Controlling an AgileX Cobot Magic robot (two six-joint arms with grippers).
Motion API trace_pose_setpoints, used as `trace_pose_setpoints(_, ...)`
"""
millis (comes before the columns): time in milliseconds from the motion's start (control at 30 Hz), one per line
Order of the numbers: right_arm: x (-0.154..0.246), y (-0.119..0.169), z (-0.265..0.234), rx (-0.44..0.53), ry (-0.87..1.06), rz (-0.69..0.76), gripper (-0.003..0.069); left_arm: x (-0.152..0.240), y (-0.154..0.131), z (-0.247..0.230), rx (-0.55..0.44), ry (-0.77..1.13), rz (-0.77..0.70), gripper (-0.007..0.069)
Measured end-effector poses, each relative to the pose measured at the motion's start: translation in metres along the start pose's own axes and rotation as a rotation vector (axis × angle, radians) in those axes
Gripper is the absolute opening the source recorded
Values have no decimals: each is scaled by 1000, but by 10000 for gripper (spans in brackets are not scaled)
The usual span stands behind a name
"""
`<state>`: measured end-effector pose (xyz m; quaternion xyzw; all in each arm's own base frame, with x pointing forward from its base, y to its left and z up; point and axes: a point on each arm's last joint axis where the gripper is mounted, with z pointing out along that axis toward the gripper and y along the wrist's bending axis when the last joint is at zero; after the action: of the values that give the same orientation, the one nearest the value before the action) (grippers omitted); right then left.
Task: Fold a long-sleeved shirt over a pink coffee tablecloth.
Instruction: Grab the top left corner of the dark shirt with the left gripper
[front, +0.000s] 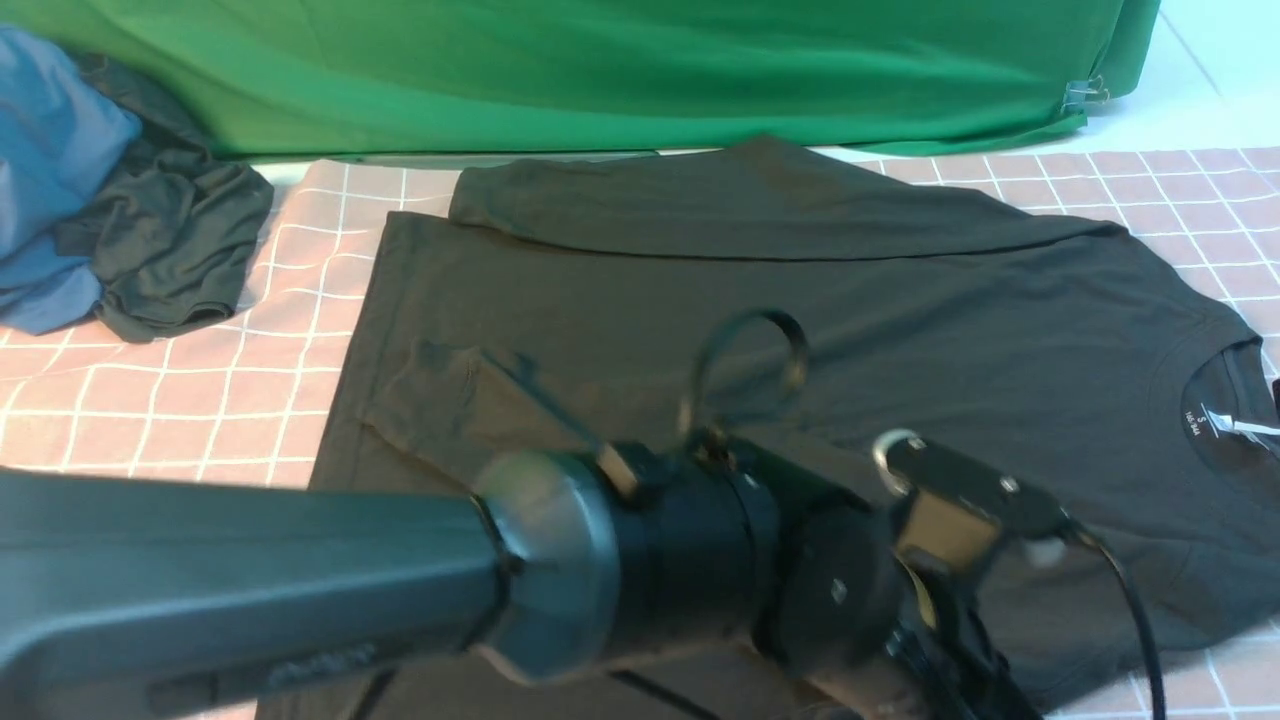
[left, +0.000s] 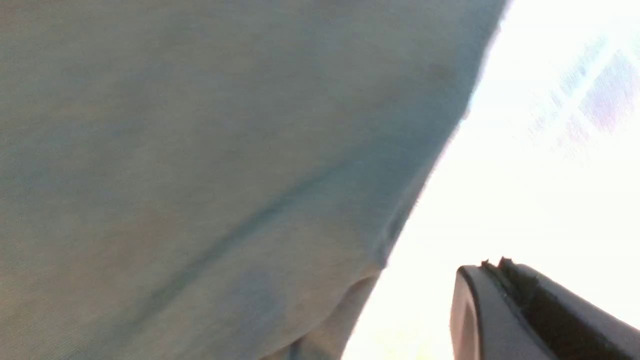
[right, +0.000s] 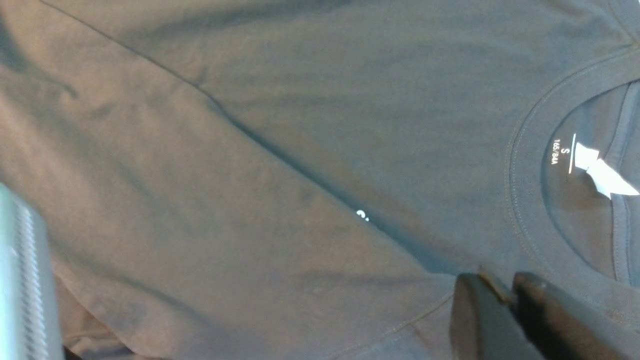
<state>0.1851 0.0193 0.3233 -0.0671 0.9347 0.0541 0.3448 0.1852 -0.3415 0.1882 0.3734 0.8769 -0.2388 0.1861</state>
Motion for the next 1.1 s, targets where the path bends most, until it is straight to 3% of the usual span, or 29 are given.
trace_pose_setpoints(233, 0, 0, 0, 0, 0, 0, 123, 3, 9, 19, -61, -13, 22, 307)
trace_pose_setpoints(400, 0, 0, 0, 0, 0, 0, 124, 7, 13, 29, -80, 10, 19, 384)
trace_pose_setpoints(467, 0, 0, 0, 0, 0, 0, 124, 7, 13, 29, -80, 5, 12, 371)
trace_pose_setpoints(533, 0, 0, 0, 0, 0, 0, 124, 5, 13, 30, -82, -12, 17, 298)
trace_pose_setpoints(600, 0, 0, 0, 0, 0, -1, 124, 4, 14, 30, -87, -25, 32, 210)
trace_pose_setpoints(633, 0, 0, 0, 0, 0, -1, 124, 3, 14, 31, -91, -34, 46, 123)
trace_pose_setpoints(700, 0, 0, 0, 0, 0, -1, 124, 2, 15, 31, -95, -43, 63, 47)
trace_pose_setpoints(1100, 0, 0, 0, -1, 0, -2, 125, -8, 8, 19, -83, -20, 68, 26)
